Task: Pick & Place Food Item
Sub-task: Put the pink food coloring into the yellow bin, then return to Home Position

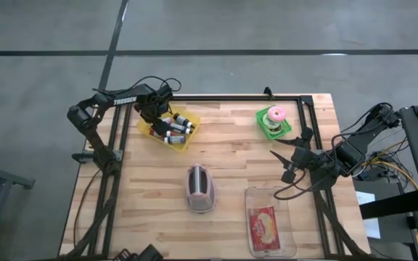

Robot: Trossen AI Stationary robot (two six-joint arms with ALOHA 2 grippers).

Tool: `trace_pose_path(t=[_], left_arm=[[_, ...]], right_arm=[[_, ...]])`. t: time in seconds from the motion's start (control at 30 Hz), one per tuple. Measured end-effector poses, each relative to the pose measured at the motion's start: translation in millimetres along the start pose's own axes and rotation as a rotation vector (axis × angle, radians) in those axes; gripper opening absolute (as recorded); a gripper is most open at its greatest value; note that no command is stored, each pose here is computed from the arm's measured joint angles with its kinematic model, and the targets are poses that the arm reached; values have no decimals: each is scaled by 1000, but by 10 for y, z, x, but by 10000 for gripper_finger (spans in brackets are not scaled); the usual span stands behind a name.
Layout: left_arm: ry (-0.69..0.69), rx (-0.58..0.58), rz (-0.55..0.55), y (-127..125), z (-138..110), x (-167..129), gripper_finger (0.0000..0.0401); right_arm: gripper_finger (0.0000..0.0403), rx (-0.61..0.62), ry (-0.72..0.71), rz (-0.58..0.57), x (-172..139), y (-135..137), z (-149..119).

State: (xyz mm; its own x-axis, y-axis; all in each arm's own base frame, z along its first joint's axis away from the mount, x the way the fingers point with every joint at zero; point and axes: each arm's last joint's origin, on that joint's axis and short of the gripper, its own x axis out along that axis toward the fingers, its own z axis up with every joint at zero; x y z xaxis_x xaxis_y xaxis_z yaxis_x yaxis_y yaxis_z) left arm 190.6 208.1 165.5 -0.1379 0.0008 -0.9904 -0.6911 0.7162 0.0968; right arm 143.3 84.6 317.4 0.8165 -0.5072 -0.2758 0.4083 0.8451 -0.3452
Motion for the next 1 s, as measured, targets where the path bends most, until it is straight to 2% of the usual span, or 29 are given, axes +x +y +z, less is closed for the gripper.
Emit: trace_pose_path(t=[0.33,0.53,0.8,1.0], left_arm=[[-1,15,72,21,4,-3,257],[-22,18,80,30,20,-60,274],[-178,5,78,38,76,-443,271],[-325,-40,27,1,-37,-816,272]], right_arm=[[192,-2,0,0,0,0,0],[192,-8,0,0,0,0,0],[192,-12,0,0,0,0,0],[192,-13,-2,0,0,0,3]])
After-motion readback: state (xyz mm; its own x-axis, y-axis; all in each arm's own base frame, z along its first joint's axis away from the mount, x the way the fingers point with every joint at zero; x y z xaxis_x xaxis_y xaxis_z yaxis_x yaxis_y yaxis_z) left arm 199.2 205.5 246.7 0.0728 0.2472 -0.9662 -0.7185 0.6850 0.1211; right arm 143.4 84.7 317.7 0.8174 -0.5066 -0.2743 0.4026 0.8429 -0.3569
